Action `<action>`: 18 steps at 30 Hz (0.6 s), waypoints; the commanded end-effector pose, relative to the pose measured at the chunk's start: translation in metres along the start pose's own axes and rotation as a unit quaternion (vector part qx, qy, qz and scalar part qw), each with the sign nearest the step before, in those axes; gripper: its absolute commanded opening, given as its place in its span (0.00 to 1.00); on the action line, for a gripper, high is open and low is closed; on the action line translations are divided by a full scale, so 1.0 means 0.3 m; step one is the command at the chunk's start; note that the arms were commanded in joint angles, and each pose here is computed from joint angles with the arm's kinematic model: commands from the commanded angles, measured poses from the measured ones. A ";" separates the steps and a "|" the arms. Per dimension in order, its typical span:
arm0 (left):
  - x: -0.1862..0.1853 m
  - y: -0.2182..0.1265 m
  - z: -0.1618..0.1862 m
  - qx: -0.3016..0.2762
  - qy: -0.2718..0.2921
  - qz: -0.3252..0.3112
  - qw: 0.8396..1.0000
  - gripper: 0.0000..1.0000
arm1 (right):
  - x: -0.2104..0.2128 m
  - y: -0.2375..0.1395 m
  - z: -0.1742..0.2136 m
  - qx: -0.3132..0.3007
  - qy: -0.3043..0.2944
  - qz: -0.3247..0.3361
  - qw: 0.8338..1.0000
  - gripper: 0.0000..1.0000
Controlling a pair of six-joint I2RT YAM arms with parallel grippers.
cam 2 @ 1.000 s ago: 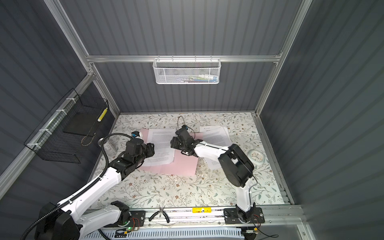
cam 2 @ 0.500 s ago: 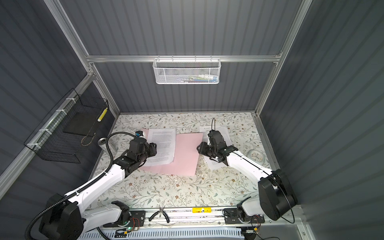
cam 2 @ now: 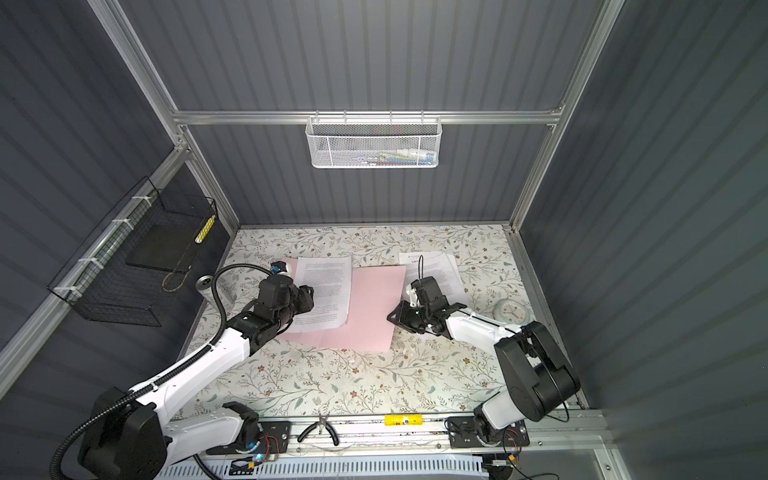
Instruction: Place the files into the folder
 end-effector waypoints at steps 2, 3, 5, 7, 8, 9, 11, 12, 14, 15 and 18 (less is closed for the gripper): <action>0.011 -0.009 -0.006 -0.005 0.004 -0.004 1.000 0.51 | 0.004 0.008 -0.009 0.007 0.009 -0.060 0.998 0.05; 0.011 -0.010 -0.003 -0.005 0.004 -0.004 1.000 0.51 | -0.002 0.005 -0.011 0.008 0.009 -0.064 0.998 0.00; 0.012 -0.012 -0.001 -0.004 0.005 -0.002 1.000 0.52 | -0.007 -0.008 -0.021 0.015 -0.001 -0.070 0.997 0.00; 0.011 -0.012 0.002 -0.001 0.007 0.000 1.000 0.52 | -0.005 -0.027 -0.048 0.029 -0.018 -0.066 0.997 0.00; 0.013 -0.011 0.004 0.000 0.008 -0.001 1.000 0.52 | 0.000 -0.035 -0.061 0.048 -0.030 -0.067 0.996 0.00; 0.012 -0.009 0.006 0.001 0.008 -0.001 1.000 0.52 | 0.006 -0.043 -0.085 0.054 -0.035 -0.064 0.996 0.00; 0.011 -0.005 0.010 0.006 0.012 0.000 1.000 0.52 | 0.022 -0.060 -0.115 0.075 -0.057 -0.071 0.993 0.00; 0.010 -0.002 0.012 0.009 0.014 0.000 1.000 0.52 | 0.021 -0.064 -0.130 0.074 -0.058 -0.063 0.993 0.00; 0.007 0.000 0.009 0.013 0.018 0.001 1.000 0.52 | 0.033 -0.075 -0.158 0.076 -0.071 -0.066 0.992 0.00; 0.008 -0.001 0.007 0.013 0.020 0.001 1.000 0.52 | 0.032 -0.079 -0.169 0.075 -0.071 -0.060 0.993 0.00; 0.008 -0.007 0.000 0.013 0.026 -0.002 1.000 0.52 | 0.025 -0.104 -0.188 0.079 -0.078 -0.049 0.993 0.00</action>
Point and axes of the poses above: each gripper's point midway between its finger pads, its own y axis out along the fingers, its own x axis along the line the jaws close on, z = x × y, the point moved 7 cm from there along -y, back along the fingers, and after that the axes turned 8 degrees about y, right-handed, at the moved point
